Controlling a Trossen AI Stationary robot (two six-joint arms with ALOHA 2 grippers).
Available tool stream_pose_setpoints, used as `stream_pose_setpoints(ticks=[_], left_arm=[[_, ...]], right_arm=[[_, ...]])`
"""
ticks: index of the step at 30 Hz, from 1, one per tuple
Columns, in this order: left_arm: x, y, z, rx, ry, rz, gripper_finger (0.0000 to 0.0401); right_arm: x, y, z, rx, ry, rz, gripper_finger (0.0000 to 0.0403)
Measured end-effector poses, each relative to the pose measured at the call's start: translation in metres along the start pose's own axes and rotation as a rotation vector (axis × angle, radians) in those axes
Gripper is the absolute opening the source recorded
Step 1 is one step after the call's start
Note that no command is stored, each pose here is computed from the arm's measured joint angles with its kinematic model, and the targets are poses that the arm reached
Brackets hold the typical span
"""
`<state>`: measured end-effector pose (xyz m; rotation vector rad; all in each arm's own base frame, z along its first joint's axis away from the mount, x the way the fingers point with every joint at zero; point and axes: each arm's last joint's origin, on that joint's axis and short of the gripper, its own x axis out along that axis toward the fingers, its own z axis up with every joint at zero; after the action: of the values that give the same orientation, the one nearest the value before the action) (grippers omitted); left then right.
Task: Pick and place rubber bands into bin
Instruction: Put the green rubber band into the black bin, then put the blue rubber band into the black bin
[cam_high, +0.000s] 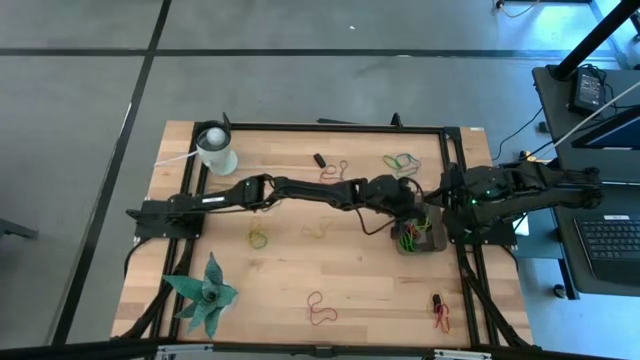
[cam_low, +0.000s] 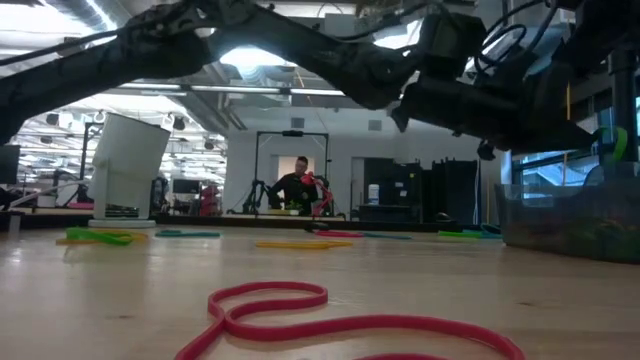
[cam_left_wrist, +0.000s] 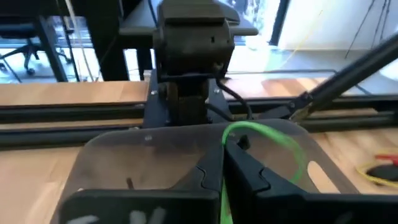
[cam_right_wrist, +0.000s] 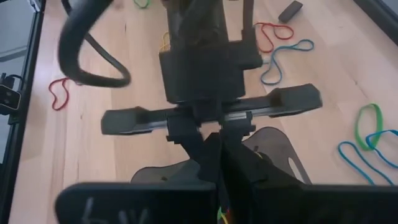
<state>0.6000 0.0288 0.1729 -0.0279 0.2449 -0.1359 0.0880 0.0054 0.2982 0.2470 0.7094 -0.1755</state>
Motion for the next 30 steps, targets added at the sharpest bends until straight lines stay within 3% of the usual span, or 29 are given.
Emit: stream_pose_setpoints(ticks=[5, 18, 30], left_arm=[[0.0, -0.001, -0.004, 0.034, 0.042, -0.003, 0.0018], [-0.004, 0.001, -0.005, -0.022, 0.137, -0.016, 0.0134], [-0.015, -0.004, 0.0, 0.051, 0.275, 0.042, 0.0141]], right_arm=[[0.0, 0.0, 0.0, 0.002, 0.0, 0.0, 0.0016], [0.0, -0.001, 0.0, -0.004, -0.005, -0.017, 0.0016], [0.0, -0.001, 0.0, -0.028, -0.002, -0.016, 0.0016]])
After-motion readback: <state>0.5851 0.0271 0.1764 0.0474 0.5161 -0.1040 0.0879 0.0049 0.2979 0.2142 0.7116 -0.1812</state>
